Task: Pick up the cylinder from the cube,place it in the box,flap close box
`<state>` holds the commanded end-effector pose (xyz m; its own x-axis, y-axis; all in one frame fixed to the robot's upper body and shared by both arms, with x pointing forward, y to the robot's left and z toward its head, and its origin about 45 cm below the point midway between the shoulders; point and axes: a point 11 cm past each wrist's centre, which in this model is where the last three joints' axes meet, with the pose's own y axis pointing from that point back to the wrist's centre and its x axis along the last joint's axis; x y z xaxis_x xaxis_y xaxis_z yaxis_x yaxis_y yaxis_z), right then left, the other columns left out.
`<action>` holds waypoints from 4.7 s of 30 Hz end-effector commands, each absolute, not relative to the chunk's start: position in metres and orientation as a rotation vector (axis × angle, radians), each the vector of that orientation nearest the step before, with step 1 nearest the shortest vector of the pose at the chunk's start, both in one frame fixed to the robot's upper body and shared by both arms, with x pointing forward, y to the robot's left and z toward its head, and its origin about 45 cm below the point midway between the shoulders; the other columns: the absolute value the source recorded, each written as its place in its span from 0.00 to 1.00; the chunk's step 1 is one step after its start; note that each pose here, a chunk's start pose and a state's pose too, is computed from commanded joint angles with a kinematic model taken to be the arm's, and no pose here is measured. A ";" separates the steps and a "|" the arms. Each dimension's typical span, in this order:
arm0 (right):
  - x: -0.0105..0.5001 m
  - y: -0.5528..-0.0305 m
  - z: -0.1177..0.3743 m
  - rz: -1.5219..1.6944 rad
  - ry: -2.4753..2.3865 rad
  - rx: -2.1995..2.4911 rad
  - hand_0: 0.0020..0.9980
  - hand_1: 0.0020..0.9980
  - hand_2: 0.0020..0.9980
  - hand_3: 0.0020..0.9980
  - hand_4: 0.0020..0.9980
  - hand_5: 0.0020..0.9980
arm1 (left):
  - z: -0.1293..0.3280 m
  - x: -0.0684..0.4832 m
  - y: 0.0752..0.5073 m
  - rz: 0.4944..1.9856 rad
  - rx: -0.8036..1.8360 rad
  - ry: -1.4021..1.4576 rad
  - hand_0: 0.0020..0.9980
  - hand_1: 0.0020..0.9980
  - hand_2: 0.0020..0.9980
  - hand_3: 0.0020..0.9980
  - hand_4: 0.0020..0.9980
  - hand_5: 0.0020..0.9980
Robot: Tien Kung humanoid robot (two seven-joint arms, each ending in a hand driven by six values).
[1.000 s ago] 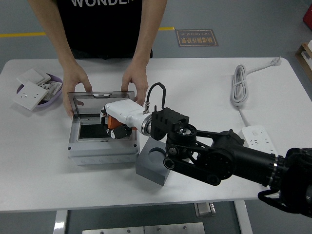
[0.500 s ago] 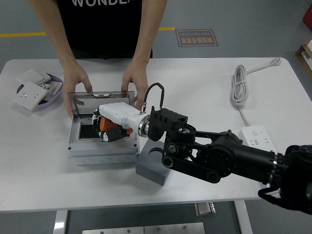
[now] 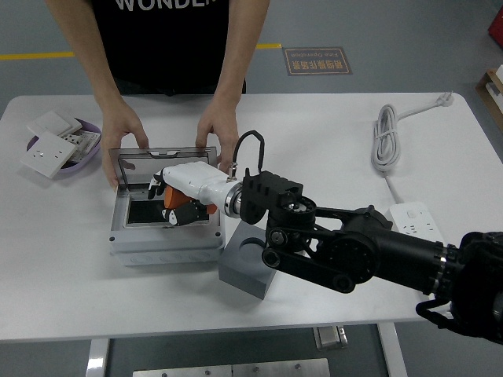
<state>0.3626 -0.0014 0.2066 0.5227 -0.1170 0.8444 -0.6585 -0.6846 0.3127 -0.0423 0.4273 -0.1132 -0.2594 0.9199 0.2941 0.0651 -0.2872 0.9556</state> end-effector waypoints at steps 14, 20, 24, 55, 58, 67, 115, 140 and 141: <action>0.352 0.005 0.209 1.040 -0.631 2.236 0.84 0.72 0.75 0.78 0.92 0.34 | -0.114 -0.042 0.425 1.622 1.306 1.274 0.92 0.85 0.86 0.95 0.00 0.00; 0.343 0.021 0.249 0.936 -0.694 2.451 0.83 0.71 0.74 0.78 0.94 0.38 | -0.115 -0.046 0.422 1.618 1.305 1.284 0.92 0.85 0.86 0.95 0.00 0.00; 0.353 0.021 0.294 0.924 -0.786 2.551 0.80 0.70 0.73 0.76 0.86 0.36 | -0.115 -0.046 0.422 1.618 1.306 1.282 0.92 0.85 0.86 0.95 0.00 0.00; 0.394 -0.023 0.243 0.879 -0.821 2.381 0.77 0.67 0.70 0.74 0.81 0.33 | -0.114 -0.039 0.424 1.618 1.302 1.266 0.92 0.85 0.86 0.95 0.00 0.00; 0.386 -0.026 0.242 0.897 -0.793 2.379 0.77 0.67 0.70 0.74 0.81 0.33 | -0.114 -0.040 0.424 1.622 1.300 1.268 0.92 0.85 0.86 0.95 0.00 0.00; 0.363 -0.036 0.235 0.894 -0.737 2.385 0.75 0.68 0.70 0.74 0.80 0.33 | -0.115 -0.042 0.423 1.630 1.289 1.273 0.92 0.85 0.86 0.95 0.00 0.00; 0.390 -0.206 0.234 0.650 -1.447 2.284 0.74 0.68 0.71 0.69 0.55 0.43 | -0.118 -0.044 0.412 1.624 1.274 1.296 0.92 0.85 0.86 0.95 0.00 0.00; 0.360 -0.278 0.213 0.294 -1.957 2.375 0.76 0.69 0.71 0.68 0.66 0.40 | -0.121 -0.049 0.402 1.607 1.268 1.312 0.92 0.85 0.86 0.95 0.00 0.00; 0.360 -0.278 0.214 0.298 -1.959 2.374 0.76 0.69 0.71 0.68 0.66 0.40 | -0.121 -0.048 0.403 1.607 1.268 1.311 0.92 0.85 0.86 0.95 0.00 0.00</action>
<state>0.3599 -0.2781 0.2137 0.1790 -0.9674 0.1792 -0.9769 -0.1963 -0.0843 -0.0482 0.4025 -0.1210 -0.2794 0.9260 0.2539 0.0631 -0.2462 0.9672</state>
